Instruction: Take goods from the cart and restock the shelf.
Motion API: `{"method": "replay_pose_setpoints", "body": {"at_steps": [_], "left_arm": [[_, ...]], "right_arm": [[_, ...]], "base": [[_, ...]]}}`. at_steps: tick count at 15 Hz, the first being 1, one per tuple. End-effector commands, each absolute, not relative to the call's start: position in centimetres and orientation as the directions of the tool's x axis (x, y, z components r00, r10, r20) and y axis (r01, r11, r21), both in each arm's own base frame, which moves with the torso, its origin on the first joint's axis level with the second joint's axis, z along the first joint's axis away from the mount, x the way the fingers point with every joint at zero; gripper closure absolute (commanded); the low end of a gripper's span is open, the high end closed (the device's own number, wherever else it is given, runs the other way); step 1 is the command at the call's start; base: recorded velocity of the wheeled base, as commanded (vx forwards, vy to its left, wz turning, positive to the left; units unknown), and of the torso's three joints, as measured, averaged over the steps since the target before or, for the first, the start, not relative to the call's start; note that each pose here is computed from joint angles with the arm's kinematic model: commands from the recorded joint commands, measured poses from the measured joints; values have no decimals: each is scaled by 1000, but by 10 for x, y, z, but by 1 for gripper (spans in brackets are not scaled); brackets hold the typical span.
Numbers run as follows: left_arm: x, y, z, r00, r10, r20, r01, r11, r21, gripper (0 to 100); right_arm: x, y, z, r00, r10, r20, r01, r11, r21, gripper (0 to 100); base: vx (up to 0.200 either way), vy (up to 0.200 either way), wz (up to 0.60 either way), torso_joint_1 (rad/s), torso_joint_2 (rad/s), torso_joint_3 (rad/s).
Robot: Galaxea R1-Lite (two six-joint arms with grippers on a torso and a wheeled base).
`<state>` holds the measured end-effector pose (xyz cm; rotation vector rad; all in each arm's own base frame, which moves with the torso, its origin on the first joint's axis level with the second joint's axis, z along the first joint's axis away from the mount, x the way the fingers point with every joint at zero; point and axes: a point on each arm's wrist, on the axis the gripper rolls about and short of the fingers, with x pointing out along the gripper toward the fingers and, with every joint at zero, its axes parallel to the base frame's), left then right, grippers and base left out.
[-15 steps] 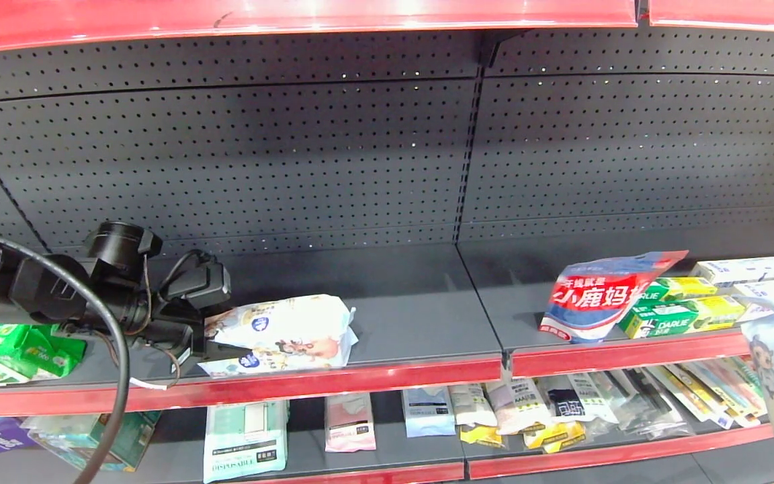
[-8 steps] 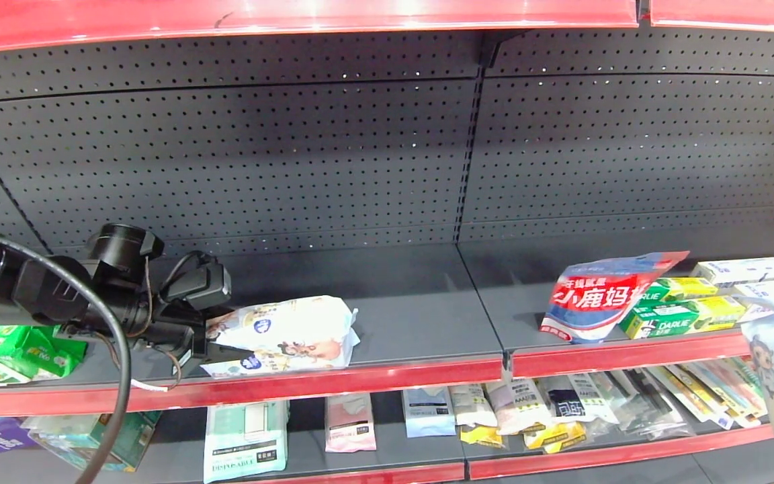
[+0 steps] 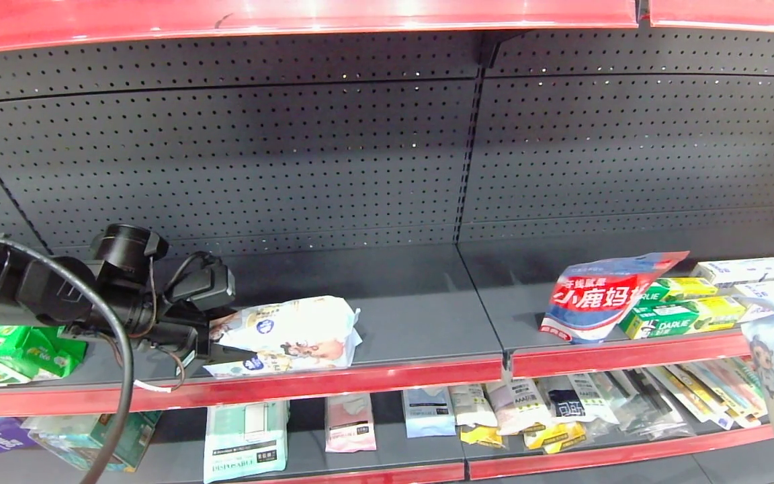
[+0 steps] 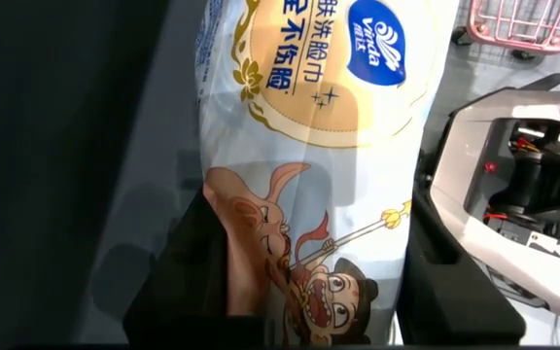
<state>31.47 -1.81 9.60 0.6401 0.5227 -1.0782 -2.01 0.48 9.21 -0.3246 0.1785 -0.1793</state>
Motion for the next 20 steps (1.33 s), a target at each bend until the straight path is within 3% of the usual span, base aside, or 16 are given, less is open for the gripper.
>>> {"method": "replay_pose_setpoints", "body": {"at_steps": [1,5,6,11,13,20], "left_arm": [[317,-18,94,384,-632,-673,919,329,216,100],[322,-18,90,407,-635,-657,911,330,246,100],[322,-18,90,406,-635,-658,912,330,245,0],[323,-19,98,413,-655,-633,910,323,260,0],[329,-18,110,437,-669,-601,899,321,296,0],[324,-19,137,459,-689,-562,889,359,285,0]], "right_arm": [[-20,5,92,968,-203,-147,145,932,-331,100],[-20,5,92,968,-205,-147,147,932,-331,100],[-20,5,92,968,-205,-147,147,932,-331,100],[-20,5,92,968,-205,-148,146,932,-331,100],[-20,5,92,968,-205,-148,146,932,-331,100],[-19,5,93,967,-204,-154,143,930,-338,100]], "base": [[0,0,0,0,0,0],[0,0,0,0,0,0],[0,0,0,0,0,0],[0,0,0,0,0,0],[0,0,0,0,0,0],[0,0,0,0,0,0]]}}
